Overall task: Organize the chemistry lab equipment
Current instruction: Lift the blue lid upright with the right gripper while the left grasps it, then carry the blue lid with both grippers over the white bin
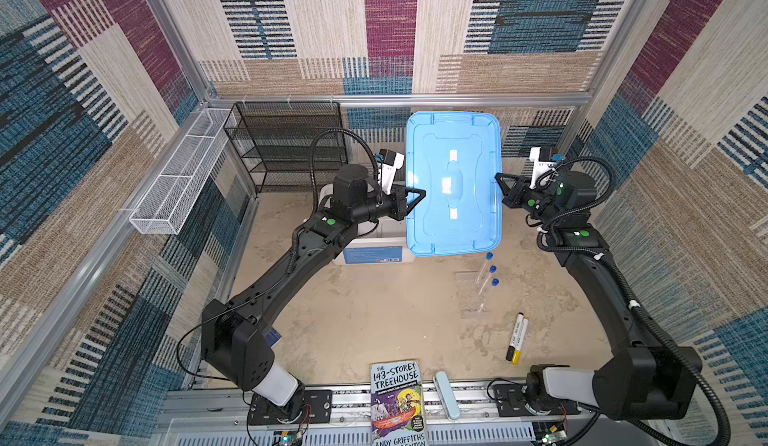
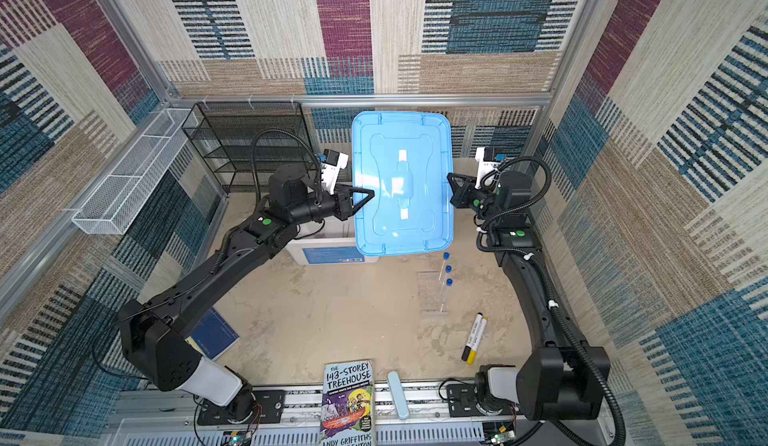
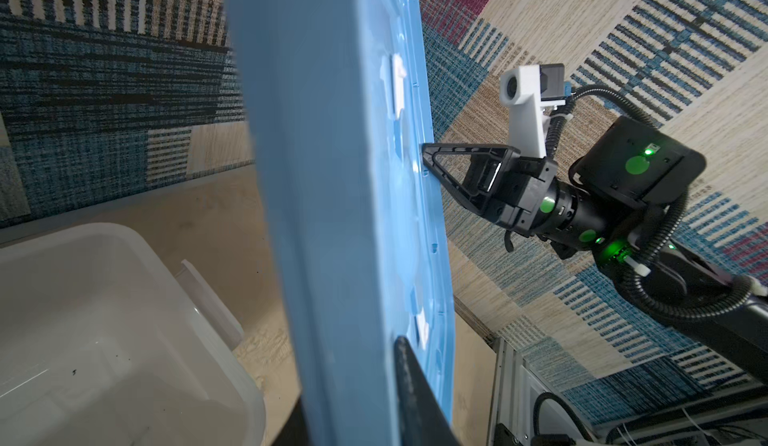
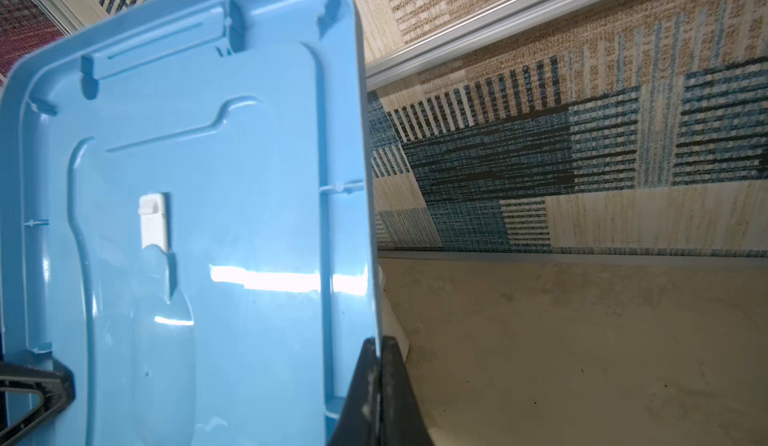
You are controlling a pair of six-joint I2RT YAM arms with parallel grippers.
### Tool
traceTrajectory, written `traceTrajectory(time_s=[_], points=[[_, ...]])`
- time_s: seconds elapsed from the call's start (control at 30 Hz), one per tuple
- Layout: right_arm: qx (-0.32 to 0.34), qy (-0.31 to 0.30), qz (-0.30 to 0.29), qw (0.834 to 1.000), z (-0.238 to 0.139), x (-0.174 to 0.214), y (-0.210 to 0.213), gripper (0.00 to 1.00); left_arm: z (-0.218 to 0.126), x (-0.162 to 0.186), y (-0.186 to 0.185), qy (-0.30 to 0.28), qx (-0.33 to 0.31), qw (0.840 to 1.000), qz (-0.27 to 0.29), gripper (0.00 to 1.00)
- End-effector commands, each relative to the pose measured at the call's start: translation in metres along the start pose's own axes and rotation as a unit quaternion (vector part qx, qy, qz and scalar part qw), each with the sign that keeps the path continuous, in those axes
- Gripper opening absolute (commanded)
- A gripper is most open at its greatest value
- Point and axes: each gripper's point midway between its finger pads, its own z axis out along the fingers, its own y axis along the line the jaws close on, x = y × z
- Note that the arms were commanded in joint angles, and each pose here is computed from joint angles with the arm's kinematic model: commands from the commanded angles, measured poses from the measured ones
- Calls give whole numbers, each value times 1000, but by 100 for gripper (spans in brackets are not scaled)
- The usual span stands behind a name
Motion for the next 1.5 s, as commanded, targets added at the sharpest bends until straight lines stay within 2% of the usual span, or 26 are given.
traceTrajectory(time_s=[0.0,0.1,0.13,0.17,0.2,0.3,0.4,0.5,0.6,0.73,0.77,0.83,0.9,0.97,1.2,1.47], points=[[-12,-21,-1,1000,6,-10,8,1,-6,-4,10,-12,-29,1000,-3,17],[-25,-10,1,1000,15,-1,12,8,-8,-3,16,-11,-38,999,-12,9],[-30,-4,3,1000,18,3,13,15,-10,-4,19,-11,-42,999,-15,6],[-35,2,8,999,21,5,13,27,-12,-3,23,-8,-49,999,-20,2],[-39,7,11,999,24,7,13,35,-15,-4,26,-8,-54,998,-21,0],[-52,21,21,998,33,12,15,56,-30,-10,35,-12,-74,997,-15,0],[-54,22,26,998,38,9,15,66,-51,-20,38,-8,-115,993,28,0],[-68,23,24,997,43,1,24,73,-79,-33,39,9,-181,978,107,0],[-75,37,15,996,55,-5,37,77,-113,-45,47,28,-268,946,182,0],[-100,50,6,994,74,-6,61,81,-155,-49,68,70,-377,886,262,1],[-113,53,4,992,79,-7,70,90,-164,-49,73,83,-401,868,279,1],[-137,60,-1,989,89,-6,85,100,-175,-48,82,113,-432,840,309,2],[-160,65,-7,985,98,-7,99,99,-183,-48,87,134,-455,813,337,1],[-180,75,0,981,109,-4,108,99,-185,-47,89,151,-464,795,361,1],[-220,85,17,972,124,3,132,99,-164,-24,98,201,-449,767,411,1],[-217,100,56,970,126,20,126,100,-129,-1,101,233,-441,737,457,1]])
